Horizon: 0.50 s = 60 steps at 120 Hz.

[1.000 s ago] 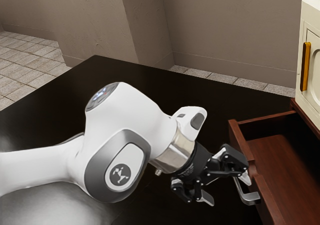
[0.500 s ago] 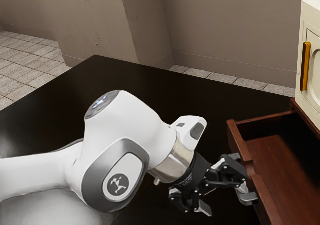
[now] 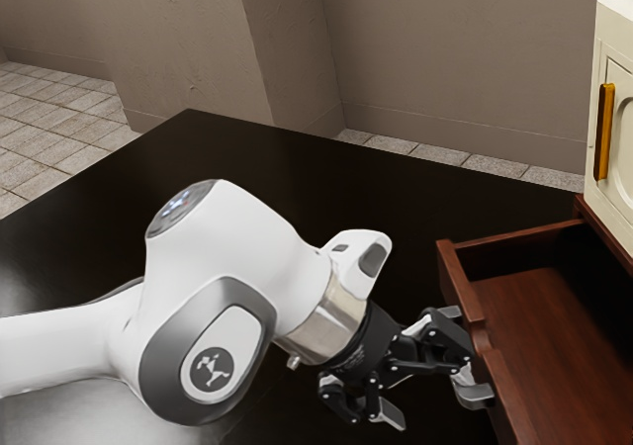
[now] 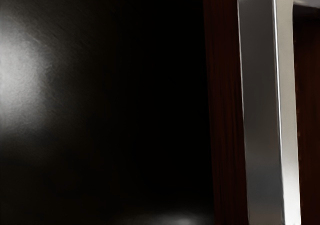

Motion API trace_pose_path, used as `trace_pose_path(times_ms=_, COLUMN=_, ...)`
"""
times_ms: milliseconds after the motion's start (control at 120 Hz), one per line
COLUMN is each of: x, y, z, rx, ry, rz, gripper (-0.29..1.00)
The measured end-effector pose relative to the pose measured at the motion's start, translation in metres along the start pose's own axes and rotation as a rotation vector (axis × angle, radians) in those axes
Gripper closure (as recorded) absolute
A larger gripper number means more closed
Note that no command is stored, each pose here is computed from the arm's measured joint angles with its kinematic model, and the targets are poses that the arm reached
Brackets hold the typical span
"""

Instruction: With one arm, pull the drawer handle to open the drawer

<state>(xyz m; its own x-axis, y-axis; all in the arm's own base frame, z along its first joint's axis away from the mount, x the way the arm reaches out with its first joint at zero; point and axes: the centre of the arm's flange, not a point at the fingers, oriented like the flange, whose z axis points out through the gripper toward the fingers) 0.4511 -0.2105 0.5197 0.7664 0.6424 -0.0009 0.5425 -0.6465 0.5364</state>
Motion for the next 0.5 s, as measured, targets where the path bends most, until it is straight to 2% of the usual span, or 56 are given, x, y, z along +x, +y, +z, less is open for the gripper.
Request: trace_pose_path(times_ms=500, x=-0.004, y=-0.014, z=-0.013, rx=-0.007, ry=0.011, rz=-0.013, gripper=0.00)
